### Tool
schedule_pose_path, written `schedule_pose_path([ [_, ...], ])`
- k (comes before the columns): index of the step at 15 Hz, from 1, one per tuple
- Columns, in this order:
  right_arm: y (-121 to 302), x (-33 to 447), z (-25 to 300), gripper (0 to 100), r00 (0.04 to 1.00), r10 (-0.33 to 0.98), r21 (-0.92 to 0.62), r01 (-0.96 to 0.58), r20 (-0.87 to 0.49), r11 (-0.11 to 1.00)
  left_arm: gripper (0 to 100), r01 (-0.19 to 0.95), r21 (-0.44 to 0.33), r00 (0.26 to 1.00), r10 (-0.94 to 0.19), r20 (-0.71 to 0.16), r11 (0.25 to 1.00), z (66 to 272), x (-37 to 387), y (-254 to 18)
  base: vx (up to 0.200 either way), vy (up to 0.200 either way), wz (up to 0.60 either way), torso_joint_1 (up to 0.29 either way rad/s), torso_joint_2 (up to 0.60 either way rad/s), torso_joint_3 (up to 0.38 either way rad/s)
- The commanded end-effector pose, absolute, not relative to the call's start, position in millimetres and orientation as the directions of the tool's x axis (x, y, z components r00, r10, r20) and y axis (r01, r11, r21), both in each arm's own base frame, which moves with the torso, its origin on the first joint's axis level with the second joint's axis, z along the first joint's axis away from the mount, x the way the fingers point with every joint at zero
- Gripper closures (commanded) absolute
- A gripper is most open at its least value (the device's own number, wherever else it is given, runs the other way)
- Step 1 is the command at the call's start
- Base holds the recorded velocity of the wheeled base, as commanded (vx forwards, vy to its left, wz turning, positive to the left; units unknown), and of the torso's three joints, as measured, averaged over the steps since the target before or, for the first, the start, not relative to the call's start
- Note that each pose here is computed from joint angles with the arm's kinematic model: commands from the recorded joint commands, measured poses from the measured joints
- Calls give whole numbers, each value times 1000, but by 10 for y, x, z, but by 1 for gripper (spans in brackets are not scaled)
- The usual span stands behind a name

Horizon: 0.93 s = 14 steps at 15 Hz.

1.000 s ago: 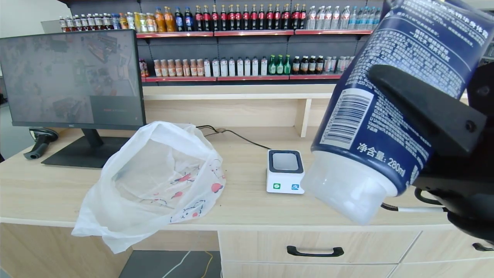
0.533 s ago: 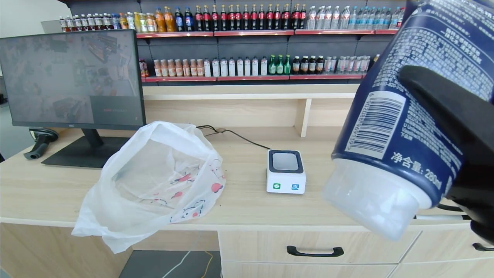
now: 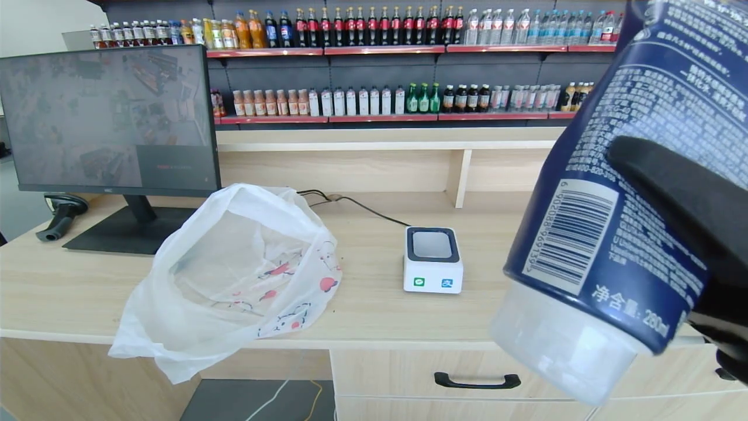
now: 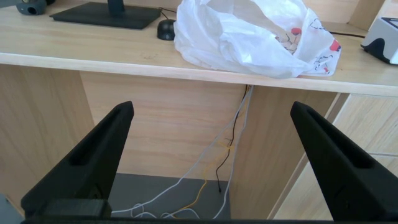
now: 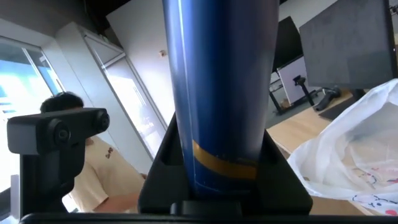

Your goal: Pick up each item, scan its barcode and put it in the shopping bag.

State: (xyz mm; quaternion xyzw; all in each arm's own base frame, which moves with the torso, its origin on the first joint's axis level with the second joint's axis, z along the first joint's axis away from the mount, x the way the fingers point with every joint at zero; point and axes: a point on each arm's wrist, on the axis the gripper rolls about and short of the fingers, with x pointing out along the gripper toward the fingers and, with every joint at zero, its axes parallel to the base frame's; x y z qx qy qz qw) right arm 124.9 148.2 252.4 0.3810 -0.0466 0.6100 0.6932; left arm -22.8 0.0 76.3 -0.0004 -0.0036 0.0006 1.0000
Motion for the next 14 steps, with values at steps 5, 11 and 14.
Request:
schedule_pose_path([
  [5, 1468, 1237, 2453, 100, 252, 825, 411, -911, 506, 27, 0, -2, -2, 1000, 2, 8, 1000, 763, -228, 0, 0, 0, 0, 0, 0, 0],
  [11, 1496, 1567, 2039, 100, 452, 818, 225, -891, 356, 395, 0, -2, -2, 1000, 2, 8, 1000, 763, -228, 0, 0, 0, 0, 0, 0, 0],
  [14, 1464, 1683, 1886, 100, 684, 661, 156, -722, 307, 674, 0, -2, -2, 1000, 2, 8, 1000, 763, -228, 0, 0, 0, 0, 0, 0, 0],
])
